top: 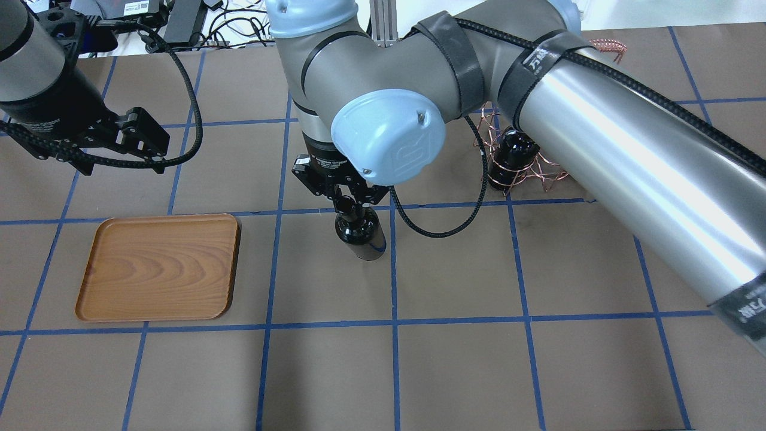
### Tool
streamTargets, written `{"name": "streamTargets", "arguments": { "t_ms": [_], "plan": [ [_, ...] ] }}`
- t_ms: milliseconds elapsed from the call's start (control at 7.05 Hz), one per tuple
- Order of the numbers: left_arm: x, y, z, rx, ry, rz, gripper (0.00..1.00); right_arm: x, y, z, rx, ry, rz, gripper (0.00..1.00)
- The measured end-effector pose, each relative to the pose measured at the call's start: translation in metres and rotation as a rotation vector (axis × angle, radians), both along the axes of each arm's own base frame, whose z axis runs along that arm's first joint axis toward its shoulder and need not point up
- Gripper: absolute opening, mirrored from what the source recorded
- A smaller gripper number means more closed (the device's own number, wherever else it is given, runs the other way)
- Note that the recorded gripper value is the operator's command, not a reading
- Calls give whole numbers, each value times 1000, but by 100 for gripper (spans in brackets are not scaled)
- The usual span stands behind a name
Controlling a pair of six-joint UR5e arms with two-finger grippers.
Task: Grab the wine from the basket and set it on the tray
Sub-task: 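Carry the bottle toward the table center and lower it upright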
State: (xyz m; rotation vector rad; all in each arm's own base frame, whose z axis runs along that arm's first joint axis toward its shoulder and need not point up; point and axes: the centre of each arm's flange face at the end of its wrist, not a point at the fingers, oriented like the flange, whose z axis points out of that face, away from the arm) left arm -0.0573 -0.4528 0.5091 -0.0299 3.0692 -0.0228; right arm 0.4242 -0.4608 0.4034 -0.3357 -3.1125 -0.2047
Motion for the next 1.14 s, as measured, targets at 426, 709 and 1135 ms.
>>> {"name": "streamTargets", "arguments": {
  "t_ms": [426, 709, 1135],
  "plan": [
    [0, 0, 0, 0, -3, 0, 100, -5, 17, -10, 88, 9, 26, 23],
    [-1, 1, 0, 1, -3, -2, 100, -12, 21, -12, 98, 6, 31, 23],
    [-2, 1, -1, 6, -1, -3, 100, -11, 16, -13, 50, -21, 34, 24]
  ]
}}
